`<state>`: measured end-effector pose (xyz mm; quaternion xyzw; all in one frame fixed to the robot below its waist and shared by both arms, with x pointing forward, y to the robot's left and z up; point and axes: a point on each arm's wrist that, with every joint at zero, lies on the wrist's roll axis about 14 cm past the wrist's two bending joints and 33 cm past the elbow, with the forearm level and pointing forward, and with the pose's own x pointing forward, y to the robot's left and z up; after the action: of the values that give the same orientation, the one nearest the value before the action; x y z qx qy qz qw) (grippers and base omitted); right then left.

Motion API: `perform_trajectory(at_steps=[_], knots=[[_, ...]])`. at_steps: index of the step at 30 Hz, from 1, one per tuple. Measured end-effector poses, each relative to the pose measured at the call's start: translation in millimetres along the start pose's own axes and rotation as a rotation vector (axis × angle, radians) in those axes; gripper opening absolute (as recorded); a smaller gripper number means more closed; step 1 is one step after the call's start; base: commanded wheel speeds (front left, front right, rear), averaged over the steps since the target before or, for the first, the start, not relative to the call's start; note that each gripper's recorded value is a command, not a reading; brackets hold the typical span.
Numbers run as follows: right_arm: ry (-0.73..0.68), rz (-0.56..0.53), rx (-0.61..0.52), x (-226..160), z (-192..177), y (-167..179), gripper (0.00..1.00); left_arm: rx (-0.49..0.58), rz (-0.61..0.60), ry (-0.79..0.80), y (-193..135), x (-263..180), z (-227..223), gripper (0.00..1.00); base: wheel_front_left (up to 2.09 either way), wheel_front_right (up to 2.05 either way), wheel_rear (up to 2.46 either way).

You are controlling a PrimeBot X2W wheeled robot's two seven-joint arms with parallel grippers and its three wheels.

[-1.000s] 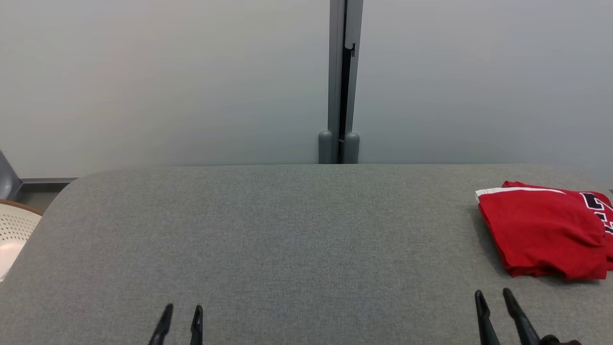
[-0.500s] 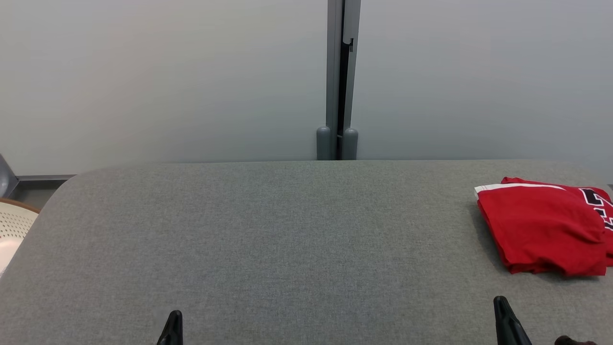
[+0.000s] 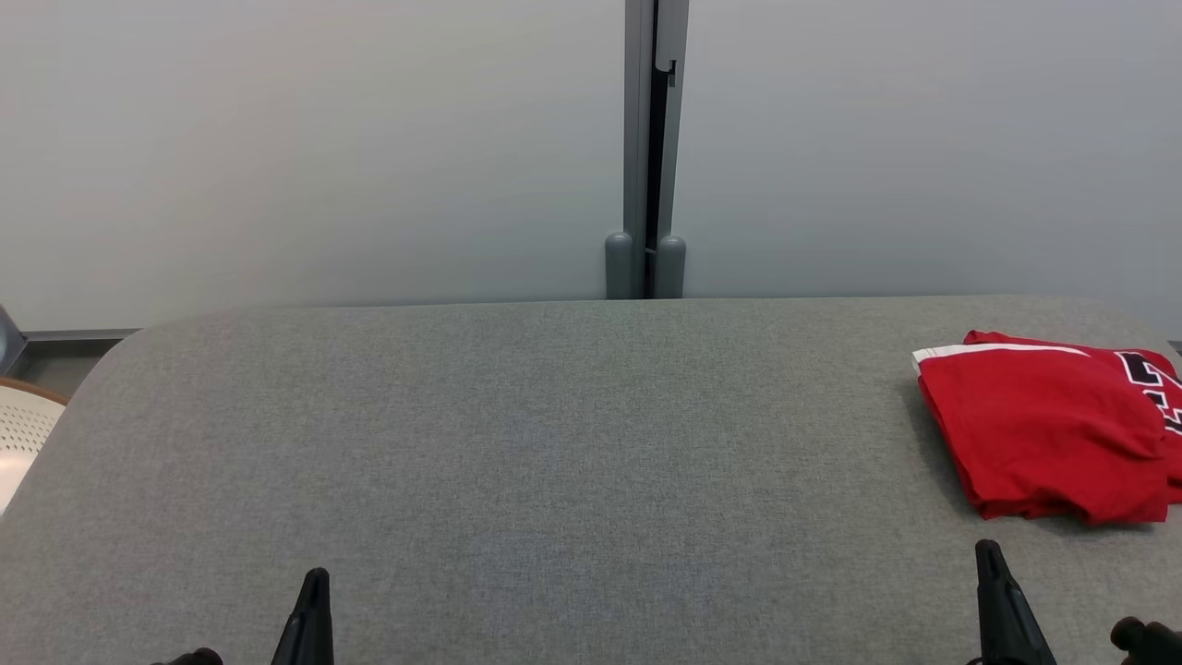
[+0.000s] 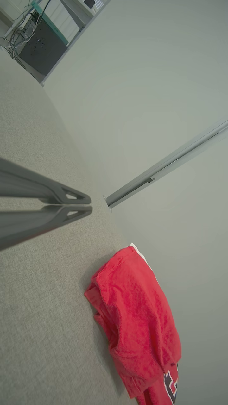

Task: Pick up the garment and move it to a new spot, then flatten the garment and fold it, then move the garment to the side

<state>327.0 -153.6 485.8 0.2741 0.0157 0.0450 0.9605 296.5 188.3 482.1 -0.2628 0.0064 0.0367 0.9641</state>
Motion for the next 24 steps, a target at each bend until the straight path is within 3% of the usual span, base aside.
perform_trajectory(at_steps=[24], knots=[[-0.018, -0.053, 0.33, 18.5, 13.5, -12.9, 0.0, -0.336, 0.009, 0.024, 2.2, 27.5, 7.4, 0.0, 0.0, 0.0, 0.0]])
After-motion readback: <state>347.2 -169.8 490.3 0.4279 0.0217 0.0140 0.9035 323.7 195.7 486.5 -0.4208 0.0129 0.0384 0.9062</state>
